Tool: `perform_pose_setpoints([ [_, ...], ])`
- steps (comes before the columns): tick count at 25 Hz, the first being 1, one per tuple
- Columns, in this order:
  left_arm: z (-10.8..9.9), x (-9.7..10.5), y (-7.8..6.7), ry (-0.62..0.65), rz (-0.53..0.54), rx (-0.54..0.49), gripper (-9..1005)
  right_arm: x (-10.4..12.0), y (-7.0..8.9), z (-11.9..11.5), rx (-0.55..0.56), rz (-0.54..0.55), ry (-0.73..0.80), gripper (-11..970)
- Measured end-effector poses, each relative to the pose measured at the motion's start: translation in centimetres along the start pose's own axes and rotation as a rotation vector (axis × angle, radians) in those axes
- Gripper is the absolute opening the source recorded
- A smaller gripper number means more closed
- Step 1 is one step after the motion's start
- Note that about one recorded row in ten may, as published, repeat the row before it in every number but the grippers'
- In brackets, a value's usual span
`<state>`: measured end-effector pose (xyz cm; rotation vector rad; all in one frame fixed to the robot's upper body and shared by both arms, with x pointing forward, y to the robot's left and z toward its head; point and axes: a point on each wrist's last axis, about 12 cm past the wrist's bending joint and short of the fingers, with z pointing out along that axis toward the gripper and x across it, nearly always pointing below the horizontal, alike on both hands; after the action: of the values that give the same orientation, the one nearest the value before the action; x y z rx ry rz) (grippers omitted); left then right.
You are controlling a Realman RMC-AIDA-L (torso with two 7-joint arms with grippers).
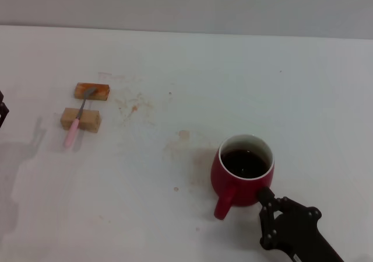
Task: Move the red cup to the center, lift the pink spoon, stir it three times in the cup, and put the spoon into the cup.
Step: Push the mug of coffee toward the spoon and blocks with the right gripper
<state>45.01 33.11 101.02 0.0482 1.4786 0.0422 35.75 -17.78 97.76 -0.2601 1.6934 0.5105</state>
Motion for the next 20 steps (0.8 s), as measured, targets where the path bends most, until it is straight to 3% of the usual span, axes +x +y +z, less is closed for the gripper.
perform_pose_setpoints([
  [11, 0.1, 0.1, 0.0, 0.007, 0.004, 0.003, 846, -0.7, -0.7, 1.9, -0.029, -0.037, -0.014, -1],
  [20, 0.1, 0.2, 0.1, 0.012, 0.006, 0.002, 845, -0.9, -2.3, 3.8, -0.014, -0.095, 0.008, 0],
])
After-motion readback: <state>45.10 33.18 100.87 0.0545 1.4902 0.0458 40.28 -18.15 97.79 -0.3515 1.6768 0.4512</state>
